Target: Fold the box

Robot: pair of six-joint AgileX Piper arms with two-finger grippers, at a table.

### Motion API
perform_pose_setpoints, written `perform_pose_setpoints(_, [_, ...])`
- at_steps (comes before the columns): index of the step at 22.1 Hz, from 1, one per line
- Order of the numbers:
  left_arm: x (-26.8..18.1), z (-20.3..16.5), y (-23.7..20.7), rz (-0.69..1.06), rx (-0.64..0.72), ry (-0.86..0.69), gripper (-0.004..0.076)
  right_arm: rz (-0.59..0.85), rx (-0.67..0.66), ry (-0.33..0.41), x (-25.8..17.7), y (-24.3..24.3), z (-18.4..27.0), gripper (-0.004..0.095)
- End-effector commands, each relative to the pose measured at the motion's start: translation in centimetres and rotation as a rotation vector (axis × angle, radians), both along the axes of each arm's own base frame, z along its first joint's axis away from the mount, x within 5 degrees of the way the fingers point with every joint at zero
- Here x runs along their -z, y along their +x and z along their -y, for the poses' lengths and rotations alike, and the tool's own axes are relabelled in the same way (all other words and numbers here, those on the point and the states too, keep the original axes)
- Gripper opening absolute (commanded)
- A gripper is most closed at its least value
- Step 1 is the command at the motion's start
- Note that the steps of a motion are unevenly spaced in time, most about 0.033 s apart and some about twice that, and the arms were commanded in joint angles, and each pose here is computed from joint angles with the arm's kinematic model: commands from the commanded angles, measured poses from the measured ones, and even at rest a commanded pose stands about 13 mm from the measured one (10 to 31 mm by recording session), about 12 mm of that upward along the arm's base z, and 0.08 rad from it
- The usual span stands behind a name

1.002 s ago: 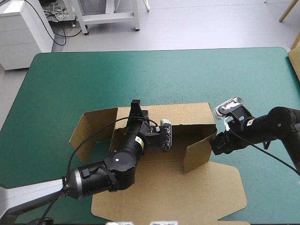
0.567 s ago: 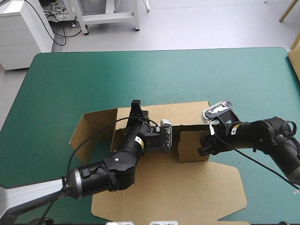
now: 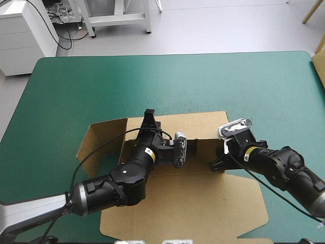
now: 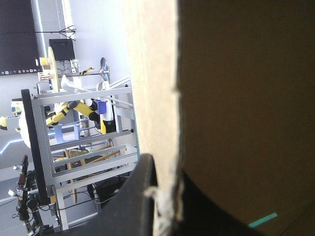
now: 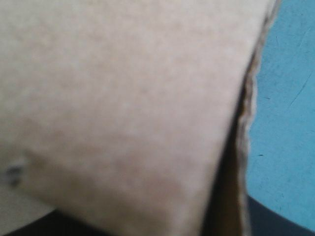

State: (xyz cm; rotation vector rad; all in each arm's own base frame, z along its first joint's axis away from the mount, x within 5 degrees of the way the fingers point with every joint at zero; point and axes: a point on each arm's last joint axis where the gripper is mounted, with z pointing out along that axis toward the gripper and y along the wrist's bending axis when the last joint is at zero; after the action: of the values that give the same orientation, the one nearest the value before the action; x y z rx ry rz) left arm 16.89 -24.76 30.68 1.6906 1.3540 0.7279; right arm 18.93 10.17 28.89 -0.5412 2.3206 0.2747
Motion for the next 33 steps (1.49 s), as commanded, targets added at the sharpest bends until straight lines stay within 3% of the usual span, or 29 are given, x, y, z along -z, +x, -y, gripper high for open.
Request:
perform_pose_setpoints(1, [-0.2,0.4,-0.7,-0.085,0.033,-0.091,-0.0008,0.142,0.016,0.098,-2.4,0.0,0.0,0.0131])
perform_pose_setpoints(2, [-0.2,0.5,-0.7,-0.084,0.039,-0.093,-0.0008,0.155,0.018,0.112,-2.8,-0.3,0.2,-0.0021])
perform_pose_setpoints(7, [-0.2,0.7,-1.3,-0.083,0.051,-0.085,0.0033,0.152,0.051,0.15,-2.9,-0.1,0.1,-0.0006])
perform_pose_setpoints(8, [-0.2,0.9,-1.5,-0.083,0.063,-0.082,0.0074,0.145,0.061,0.156,-2.7,0.1,0.0,-0.0006])
perform_pose_setpoints(12, [-0.1,1.5,-3.5,-0.078,0.078,-0.042,0.0428,0.103,0.087,0.16,-1.9,1.9,-0.9,-0.0006])
perform_pose_setpoints(13, [-0.2,1.6,-4.1,-0.078,0.065,-0.046,0.0462,0.098,0.098,0.161,-1.7,2.5,-1.1,-0.0006])
perform_pose_setpoints(22, [-5.3,2.6,-9.1,-0.035,0.074,-0.144,0.0469,0.051,0.113,0.094,-1.9,5.0,-2.1,-0.0006])
perform_pose_setpoints(29, [-10.0,0.4,-8.0,-0.002,0.112,-0.307,0.0465,-0.027,0.171,0.041,-4.6,5.3,-0.8,-0.0022])
perform_pose_setpoints(33, [-13.1,-2.6,-5.1,0.016,0.022,-0.423,0.0465,-0.081,0.234,-0.02,-6.8,5.9,1.7,-0.0021])
